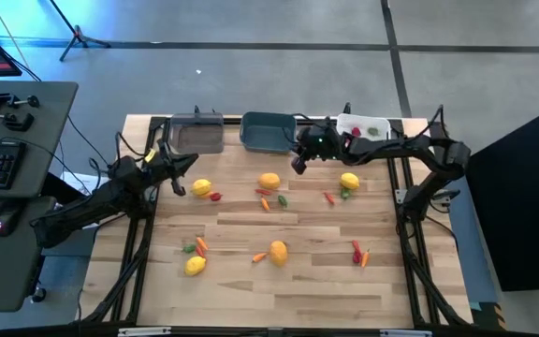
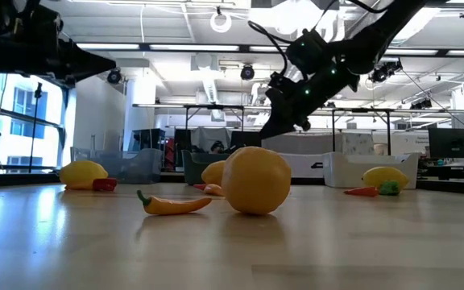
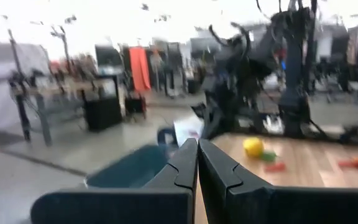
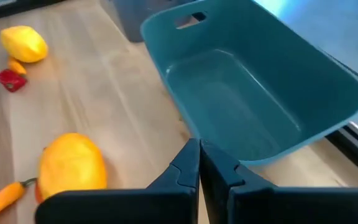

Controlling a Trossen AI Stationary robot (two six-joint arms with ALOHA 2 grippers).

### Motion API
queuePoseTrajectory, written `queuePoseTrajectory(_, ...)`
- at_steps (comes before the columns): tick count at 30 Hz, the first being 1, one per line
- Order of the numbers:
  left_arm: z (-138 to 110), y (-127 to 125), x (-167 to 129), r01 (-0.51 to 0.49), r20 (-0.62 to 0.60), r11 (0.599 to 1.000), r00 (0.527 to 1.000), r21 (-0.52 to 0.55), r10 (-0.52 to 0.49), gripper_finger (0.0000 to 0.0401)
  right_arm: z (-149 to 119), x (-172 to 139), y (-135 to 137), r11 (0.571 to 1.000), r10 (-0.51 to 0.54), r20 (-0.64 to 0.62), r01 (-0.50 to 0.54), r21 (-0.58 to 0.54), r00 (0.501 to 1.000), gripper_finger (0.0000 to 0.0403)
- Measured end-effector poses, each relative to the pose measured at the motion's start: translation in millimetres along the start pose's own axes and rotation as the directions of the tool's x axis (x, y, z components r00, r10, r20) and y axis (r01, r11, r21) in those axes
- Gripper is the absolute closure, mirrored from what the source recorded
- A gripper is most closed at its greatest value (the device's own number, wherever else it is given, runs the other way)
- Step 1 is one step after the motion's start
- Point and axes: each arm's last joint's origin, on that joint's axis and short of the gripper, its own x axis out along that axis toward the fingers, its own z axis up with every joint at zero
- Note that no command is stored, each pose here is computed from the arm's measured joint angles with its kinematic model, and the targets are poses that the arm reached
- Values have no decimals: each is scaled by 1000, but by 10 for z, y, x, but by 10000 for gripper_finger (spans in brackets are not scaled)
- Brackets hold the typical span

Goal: Sort produce into baskets
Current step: Put the green chili pepper into the white bin

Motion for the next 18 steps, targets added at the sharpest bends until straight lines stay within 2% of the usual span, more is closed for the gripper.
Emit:
queuePoseTrajectory(4, 99, -3, -4, 33, -140, 999, 989, -38, -38, 401, -60, 0, 64, 1000, 19, 32, -19, -4, 999, 403)
queuePoseTrajectory(8, 208, -34, 39, 96, -194, 985, 973, -141, -123, 401, -64, -1, 92, 1000, 28, 39, -28, -9, 999, 403)
queuePoseTrajectory(11, 243, -74, 98, 140, -227, 974, 957, -176, -178, 401, -64, -1, 108, 999, 32, 39, -31, -16, 999, 403)
queuePoseTrajectory(18, 259, -173, 275, 166, -347, 950, 903, -266, -255, 401, -66, -3, 134, 998, 39, 40, -37, -46, 998, 403)
